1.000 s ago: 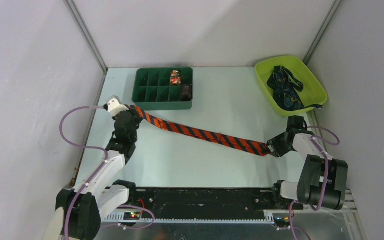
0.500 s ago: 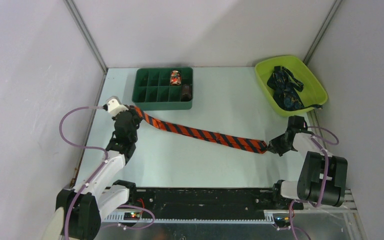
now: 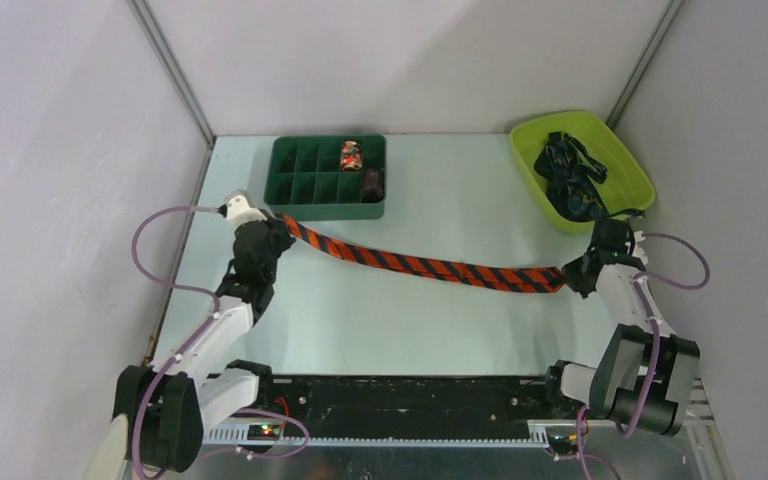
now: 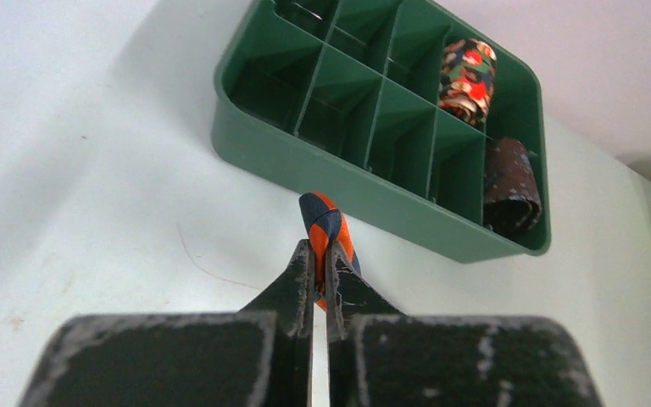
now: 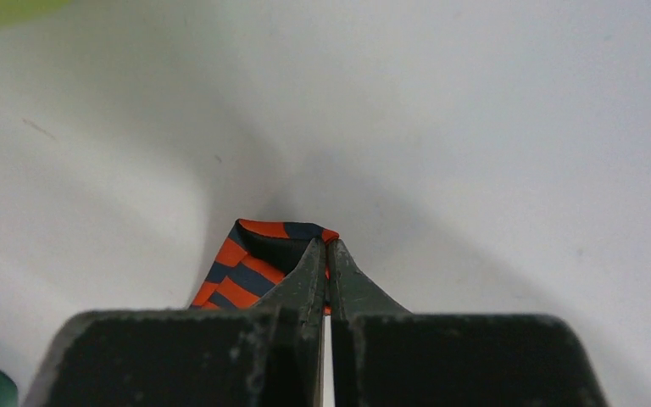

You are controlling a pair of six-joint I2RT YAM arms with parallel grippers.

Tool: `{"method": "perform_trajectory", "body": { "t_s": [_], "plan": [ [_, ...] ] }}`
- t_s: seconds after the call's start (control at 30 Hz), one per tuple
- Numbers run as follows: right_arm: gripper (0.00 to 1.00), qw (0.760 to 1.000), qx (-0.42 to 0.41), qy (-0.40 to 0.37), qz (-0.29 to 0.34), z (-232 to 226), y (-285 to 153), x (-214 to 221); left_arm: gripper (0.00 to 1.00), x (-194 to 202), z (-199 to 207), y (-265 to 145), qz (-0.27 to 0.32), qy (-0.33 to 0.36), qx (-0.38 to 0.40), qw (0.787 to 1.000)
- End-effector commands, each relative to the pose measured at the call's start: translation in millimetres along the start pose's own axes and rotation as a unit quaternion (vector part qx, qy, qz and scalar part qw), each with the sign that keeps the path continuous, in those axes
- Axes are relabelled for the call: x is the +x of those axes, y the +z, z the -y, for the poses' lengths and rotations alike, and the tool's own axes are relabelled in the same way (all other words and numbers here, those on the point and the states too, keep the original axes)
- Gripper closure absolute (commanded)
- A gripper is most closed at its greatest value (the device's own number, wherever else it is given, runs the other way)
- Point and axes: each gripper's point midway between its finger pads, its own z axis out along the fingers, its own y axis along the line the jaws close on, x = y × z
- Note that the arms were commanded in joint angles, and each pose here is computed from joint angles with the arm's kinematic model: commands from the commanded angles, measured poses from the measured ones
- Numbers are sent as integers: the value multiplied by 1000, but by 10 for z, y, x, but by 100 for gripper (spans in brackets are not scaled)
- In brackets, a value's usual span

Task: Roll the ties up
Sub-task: Flatten out the tie at the center of the board.

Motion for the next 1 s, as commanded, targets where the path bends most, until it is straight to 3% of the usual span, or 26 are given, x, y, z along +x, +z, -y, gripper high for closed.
{"method": "perform_trajectory", "body": {
  "t_s": [0.0, 0.47, 0.97],
  "plan": [
    [100, 998, 39, 13, 51, 130, -69, -307, 100, 16, 205, 23, -8, -21, 54, 998],
    [100, 977, 97, 130, 139, 797, -492, -906, 100, 516, 787, 76, -88, -34, 135, 986],
    [100, 956, 136, 192, 173, 1347, -841, -1005, 100, 993, 1358, 139, -136, -54, 193, 970]
  ]
}}
